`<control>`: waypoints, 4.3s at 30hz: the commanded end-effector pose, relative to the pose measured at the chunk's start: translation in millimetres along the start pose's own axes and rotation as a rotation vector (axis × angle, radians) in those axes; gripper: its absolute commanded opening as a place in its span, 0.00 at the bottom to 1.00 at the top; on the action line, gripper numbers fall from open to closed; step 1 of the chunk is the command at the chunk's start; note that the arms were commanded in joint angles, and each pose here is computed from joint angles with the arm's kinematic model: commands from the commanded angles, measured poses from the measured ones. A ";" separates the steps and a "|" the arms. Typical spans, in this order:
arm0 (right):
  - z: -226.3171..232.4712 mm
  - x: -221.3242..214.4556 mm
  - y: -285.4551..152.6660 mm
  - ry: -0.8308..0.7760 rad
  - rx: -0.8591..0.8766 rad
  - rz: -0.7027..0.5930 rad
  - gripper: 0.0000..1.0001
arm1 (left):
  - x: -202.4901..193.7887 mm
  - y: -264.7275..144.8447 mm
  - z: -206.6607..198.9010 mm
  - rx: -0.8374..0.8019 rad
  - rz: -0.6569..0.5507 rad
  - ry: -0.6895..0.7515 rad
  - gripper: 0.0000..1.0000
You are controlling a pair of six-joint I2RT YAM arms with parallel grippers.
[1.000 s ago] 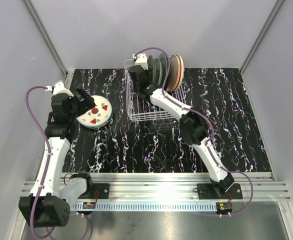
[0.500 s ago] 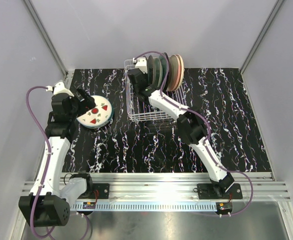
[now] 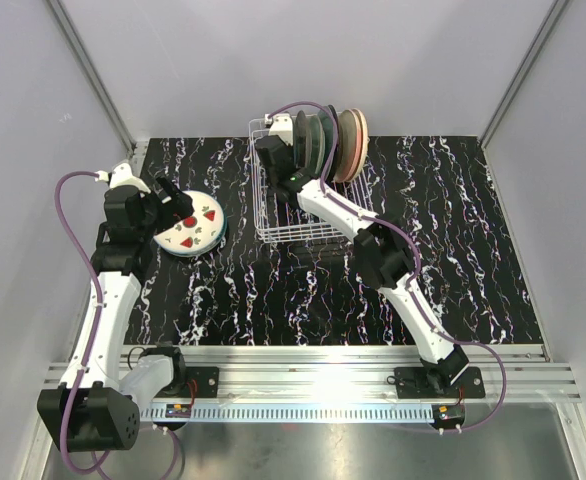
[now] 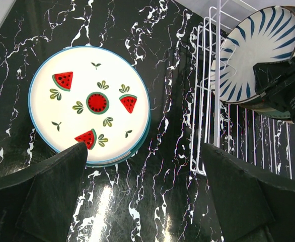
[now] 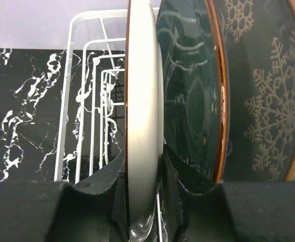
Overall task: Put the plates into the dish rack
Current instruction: Insert the plate into the dish rack, then grab a plate with the left arm
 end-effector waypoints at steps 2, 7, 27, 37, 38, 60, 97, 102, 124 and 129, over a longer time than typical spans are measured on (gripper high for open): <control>-17.7 41.9 -8.4 0.084 -0.023 -0.073 0.34 | 12.5 -4.2 -14.4 -0.068 -0.043 0.007 0.99; -25.3 43.6 -16.2 0.070 -0.035 -0.065 0.38 | 13.1 -5.2 -14.6 -0.074 -0.052 0.008 0.99; -67.0 76.9 -71.1 0.080 -0.046 -0.092 0.54 | 14.0 0.1 -7.1 -0.034 -0.056 0.012 0.99; -76.9 82.2 -112.2 0.094 0.111 -0.101 0.55 | 19.5 11.3 17.7 0.085 -0.077 -0.033 0.99; -77.7 82.4 -115.5 0.095 0.123 -0.101 0.55 | 21.0 12.9 21.9 0.100 -0.081 -0.042 0.99; -104.0 38.0 -201.7 0.117 0.407 -0.058 0.50 | 8.2 60.3 90.6 0.379 0.079 -0.101 0.99; -139.0 -3.0 -201.4 0.157 0.354 -0.041 0.40 | -36.8 122.9 167.2 0.537 0.348 -0.245 0.25; -137.9 -4.2 -201.2 0.155 0.357 -0.036 0.40 | -35.3 121.6 166.6 0.539 0.346 -0.247 0.08; -106.0 0.9 -211.7 0.231 0.608 0.021 0.44 | 1.2 89.9 115.0 0.292 0.217 -0.280 0.00; -74.3 4.7 -221.5 0.346 0.856 0.040 0.48 | 0.6 88.2 108.5 0.239 0.237 -0.320 0.00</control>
Point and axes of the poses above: each gripper's point midway between its finger pads, its own y axis out along the fingers, its own z axis along the line the jaws close on, x = y × z, the point moved 6 cm from there along -y, back along the fingers, and after that the axes turned 13 degrees about -y, right-handed, at the moved point
